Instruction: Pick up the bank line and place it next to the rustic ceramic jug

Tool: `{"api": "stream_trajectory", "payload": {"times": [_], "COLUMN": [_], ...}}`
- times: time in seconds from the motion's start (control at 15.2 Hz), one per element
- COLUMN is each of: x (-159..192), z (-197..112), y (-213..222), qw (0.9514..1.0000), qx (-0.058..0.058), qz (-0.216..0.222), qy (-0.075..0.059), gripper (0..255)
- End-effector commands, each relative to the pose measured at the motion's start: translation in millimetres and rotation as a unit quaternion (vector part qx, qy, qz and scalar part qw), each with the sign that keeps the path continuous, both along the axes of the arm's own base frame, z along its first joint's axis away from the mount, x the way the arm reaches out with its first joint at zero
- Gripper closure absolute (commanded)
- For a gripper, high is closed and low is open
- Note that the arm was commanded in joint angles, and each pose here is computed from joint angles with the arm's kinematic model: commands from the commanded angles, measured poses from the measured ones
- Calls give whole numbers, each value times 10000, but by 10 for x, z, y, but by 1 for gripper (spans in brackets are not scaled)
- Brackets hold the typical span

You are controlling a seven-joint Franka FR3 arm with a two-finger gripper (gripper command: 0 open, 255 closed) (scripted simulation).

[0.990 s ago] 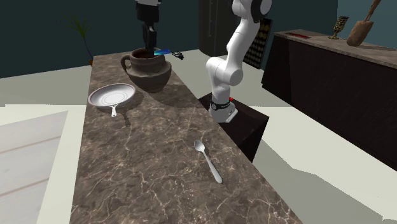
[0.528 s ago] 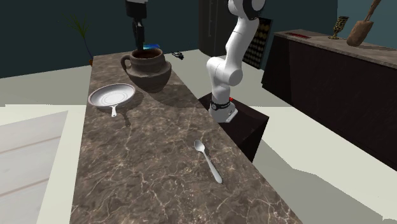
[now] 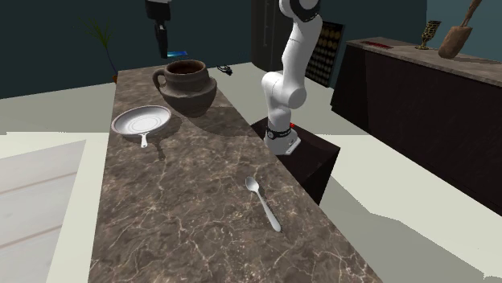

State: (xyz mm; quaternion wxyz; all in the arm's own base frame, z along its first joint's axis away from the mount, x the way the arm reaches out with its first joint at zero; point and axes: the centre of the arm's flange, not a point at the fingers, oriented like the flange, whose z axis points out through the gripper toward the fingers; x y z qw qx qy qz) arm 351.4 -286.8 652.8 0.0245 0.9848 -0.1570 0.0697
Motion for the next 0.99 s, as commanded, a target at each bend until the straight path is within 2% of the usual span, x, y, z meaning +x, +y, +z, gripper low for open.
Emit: {"api": "stream_trajectory", "payload": {"times": [0.0,0.92], "x": [15,57], "z": [7,11], "y": [-278,-2126], "qw": [10000,10000], "qx": [-8,-8], "qz": [6,6], "qy": [3,3], "gripper": [255,255]}}
